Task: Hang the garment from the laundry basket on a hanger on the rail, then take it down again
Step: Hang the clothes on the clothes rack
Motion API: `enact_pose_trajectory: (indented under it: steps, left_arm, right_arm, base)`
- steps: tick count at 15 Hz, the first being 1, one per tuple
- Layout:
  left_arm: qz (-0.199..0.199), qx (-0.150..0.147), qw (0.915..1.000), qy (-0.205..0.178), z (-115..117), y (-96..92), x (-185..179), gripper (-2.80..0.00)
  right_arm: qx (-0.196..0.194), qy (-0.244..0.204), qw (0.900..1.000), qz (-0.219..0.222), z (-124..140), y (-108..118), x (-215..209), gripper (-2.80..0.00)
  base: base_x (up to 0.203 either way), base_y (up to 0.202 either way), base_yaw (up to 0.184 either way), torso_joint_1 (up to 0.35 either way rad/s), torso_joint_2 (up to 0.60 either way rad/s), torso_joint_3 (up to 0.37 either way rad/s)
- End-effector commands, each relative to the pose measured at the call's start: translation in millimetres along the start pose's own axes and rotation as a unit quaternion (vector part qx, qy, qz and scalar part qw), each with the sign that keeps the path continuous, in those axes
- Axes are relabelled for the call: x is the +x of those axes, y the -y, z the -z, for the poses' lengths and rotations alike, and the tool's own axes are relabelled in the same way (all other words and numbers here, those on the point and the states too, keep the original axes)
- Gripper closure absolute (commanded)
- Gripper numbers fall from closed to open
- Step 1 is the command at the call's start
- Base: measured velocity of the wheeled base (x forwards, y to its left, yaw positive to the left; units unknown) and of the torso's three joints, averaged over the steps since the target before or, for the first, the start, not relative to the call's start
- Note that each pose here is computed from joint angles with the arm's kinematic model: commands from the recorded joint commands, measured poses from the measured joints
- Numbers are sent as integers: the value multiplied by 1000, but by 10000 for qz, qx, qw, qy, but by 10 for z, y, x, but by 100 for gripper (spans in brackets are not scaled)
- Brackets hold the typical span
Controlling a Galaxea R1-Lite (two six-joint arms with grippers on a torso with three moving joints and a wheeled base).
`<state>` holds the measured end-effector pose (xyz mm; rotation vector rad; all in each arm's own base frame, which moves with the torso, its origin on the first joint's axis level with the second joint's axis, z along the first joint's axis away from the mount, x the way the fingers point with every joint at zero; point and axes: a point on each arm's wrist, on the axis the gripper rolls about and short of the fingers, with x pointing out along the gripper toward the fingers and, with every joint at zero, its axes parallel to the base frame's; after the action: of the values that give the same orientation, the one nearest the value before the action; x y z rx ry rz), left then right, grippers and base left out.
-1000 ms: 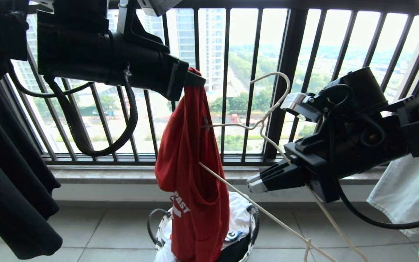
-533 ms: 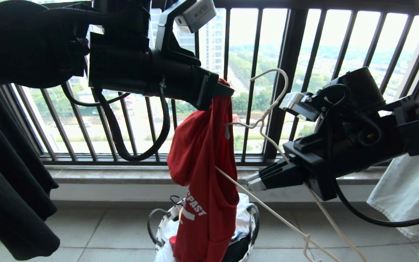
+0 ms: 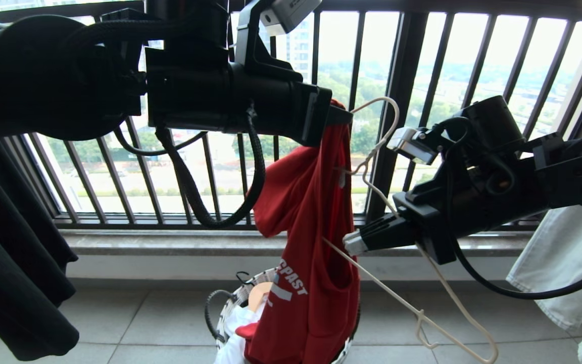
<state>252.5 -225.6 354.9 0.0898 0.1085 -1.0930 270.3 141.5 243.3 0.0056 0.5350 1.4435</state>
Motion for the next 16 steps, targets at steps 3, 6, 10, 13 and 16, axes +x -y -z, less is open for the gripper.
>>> enact_pose_trajectory:
  steps: [3,6,10,13,16]
  left_arm:
    - [119,-6,9999,-74,23,121,-90,0]
    - [224,58,9997,-34,-9,222,-167,0]
    - [252,63,9996,-62,10,233,-130,0]
    - [247,117,9996,-79,23,223,-113,0]
    - [245,115,9996,-63,17,219,-103,-280]
  right_arm:
    - [41,-12,10000,-17,13,38,12,0]
    - [40,-5,10000,5,9,47,5,0]
    - [30,5,10000,13,1,49,-1,0]
    - [32,7,10000,19,2,51,-4,0]
    - [26,11,10000,21,0,47,-8,0]
  base:
    - [0,0,0,0,0,0]
    - [0,0,0,0,0,0]
    - [0,0,0,0,0,0]
    - [0,0,0,0,0,0]
    - [0,0,0,0,0,0]
